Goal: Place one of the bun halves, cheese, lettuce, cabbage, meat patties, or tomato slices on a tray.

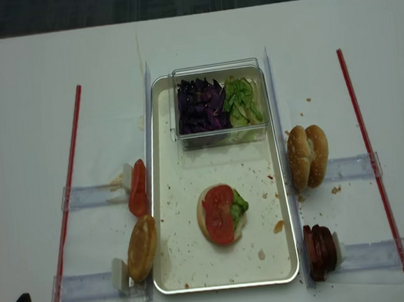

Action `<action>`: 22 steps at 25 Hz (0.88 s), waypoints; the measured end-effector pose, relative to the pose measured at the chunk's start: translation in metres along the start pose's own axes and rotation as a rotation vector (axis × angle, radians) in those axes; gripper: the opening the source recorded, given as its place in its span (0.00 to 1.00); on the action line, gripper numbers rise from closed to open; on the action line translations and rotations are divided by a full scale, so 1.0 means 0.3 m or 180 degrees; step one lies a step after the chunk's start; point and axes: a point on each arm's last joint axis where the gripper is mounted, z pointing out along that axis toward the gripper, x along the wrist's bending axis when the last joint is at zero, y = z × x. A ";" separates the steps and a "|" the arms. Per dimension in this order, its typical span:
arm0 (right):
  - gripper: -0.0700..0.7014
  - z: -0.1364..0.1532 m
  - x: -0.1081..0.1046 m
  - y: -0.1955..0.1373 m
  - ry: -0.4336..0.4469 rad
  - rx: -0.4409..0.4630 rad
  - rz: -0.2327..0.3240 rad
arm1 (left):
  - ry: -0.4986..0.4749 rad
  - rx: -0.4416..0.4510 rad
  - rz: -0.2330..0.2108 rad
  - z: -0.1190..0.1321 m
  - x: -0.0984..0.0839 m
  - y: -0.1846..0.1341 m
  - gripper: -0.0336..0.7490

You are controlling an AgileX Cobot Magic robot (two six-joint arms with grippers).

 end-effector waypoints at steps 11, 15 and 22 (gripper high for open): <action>0.98 0.000 0.000 0.001 0.0000 -0.0007 0.0000 | -0.0005 -0.0011 0.0003 -0.002 0.000 -0.002 0.74; 0.99 0.000 0.000 0.001 0.0000 -0.0007 0.0000 | -0.0005 -0.0011 0.0003 -0.002 0.000 -0.002 0.74; 0.98 0.000 0.000 0.001 0.0000 -0.0007 0.0000 | -0.0005 -0.0011 0.0003 -0.002 0.000 -0.002 0.74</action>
